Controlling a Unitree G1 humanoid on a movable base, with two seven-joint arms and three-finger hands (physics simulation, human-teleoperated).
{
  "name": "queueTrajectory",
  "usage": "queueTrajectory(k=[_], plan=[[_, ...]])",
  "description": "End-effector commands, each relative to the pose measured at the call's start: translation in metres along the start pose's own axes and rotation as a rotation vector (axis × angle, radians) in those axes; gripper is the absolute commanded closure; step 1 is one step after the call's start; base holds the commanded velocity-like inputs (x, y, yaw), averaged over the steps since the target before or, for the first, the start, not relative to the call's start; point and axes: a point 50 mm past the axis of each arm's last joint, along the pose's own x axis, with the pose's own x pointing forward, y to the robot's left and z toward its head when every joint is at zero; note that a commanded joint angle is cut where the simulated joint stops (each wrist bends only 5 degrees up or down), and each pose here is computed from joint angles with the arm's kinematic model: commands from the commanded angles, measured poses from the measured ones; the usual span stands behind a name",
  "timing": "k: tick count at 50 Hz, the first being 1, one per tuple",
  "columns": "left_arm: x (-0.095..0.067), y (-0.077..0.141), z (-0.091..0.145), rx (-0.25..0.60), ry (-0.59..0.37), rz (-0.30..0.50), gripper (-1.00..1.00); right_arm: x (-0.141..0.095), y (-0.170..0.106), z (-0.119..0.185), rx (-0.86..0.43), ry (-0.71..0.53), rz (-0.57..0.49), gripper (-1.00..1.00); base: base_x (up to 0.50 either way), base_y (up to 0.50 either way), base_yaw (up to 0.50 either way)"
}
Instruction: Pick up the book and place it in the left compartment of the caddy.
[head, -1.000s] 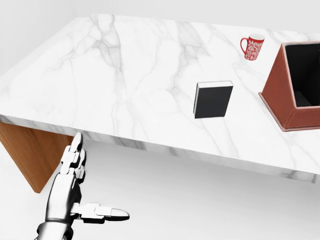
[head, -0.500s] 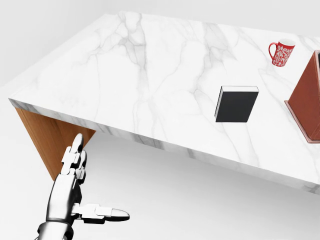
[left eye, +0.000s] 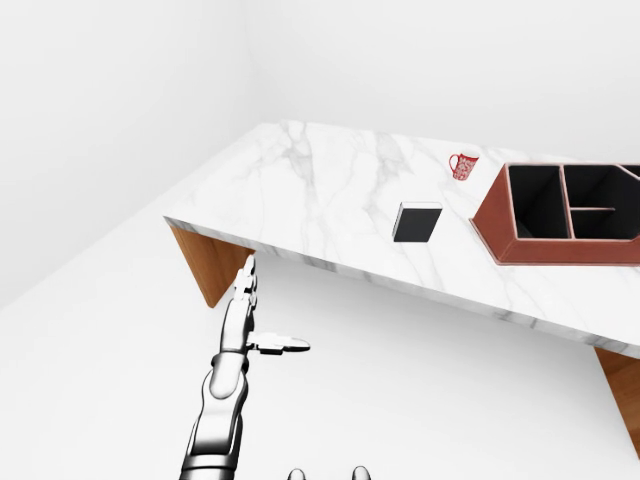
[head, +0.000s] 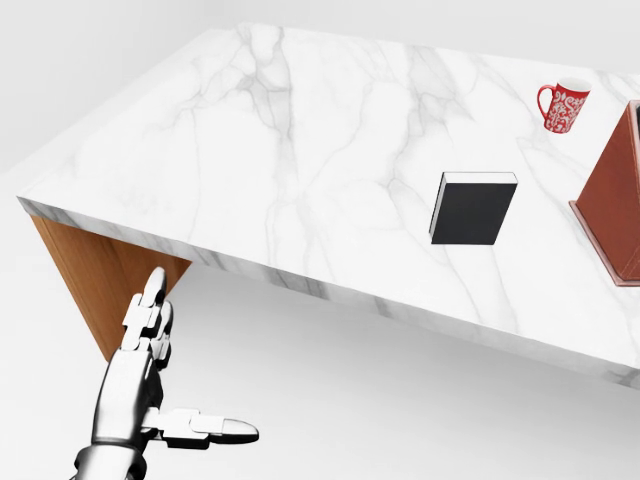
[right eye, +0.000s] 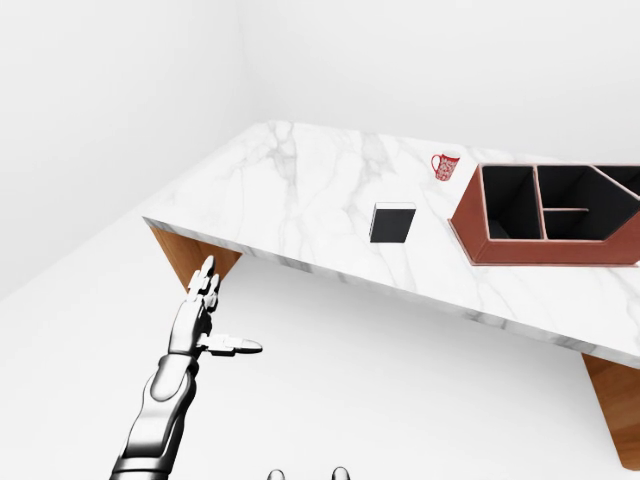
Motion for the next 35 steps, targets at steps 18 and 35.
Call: queueTrajectory(k=[18,35], plan=[[-0.0012,-0.0014,0.0047,0.009,-0.020,-0.002,-1.00,0.0001,0.0009,0.0017,-0.006,-0.007,0.004,-1.00,0.10,-0.24,0.00],[-0.0013,-0.0012,0.0052,0.004,-0.023,-0.003,-1.00,0.0006,0.0000,0.0035,-0.007,-0.014,-0.002,-1.00,0.11,-0.28,0.00]])
